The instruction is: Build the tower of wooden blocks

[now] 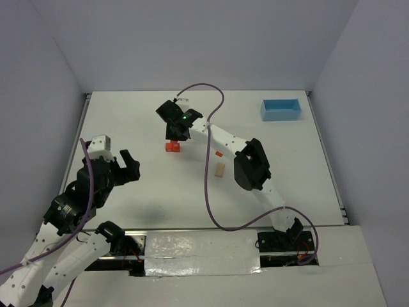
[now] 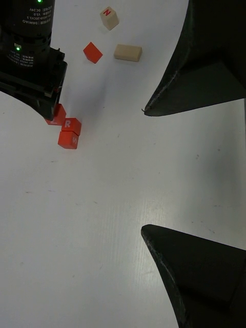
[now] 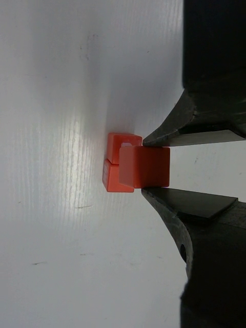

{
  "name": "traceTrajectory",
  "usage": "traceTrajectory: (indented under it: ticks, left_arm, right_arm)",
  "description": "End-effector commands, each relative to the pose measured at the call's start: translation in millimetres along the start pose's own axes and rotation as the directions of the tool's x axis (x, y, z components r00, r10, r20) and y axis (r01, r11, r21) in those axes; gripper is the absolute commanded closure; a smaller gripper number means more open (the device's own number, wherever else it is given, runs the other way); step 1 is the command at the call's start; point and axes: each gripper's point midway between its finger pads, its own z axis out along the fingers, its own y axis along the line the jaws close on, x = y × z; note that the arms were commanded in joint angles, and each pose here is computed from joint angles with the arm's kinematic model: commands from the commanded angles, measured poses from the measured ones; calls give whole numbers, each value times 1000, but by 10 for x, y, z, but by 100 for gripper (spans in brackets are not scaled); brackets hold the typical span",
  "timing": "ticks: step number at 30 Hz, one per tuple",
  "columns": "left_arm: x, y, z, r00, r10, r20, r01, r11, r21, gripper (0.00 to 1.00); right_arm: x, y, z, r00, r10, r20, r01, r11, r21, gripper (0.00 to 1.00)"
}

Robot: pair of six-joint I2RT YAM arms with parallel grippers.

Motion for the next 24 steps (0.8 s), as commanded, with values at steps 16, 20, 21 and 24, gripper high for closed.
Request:
traceTrajectory:
  ticks: [16,20,21,24]
  left_arm:
    - [-100,-56,-18,999,3,46,-5,999,37,0]
    - [-97,-55,-21,999,5,45,-7,999,39,0]
    - [-93,-56,-22,999,5,45,-7,999,40,0]
    - [-99,-60,-28,999,3,48,-5,999,43,0]
  right_arm:
    - [-32,327,57,999,24,25,-22,996,-84,74]
    - [-7,323,82,1000,24,20,-22,996,-83,73]
    - [0,327,88,1000,24,18,-22,996,-85,73]
    - [28,338,115,1000,22,10,-21,996,-90,73]
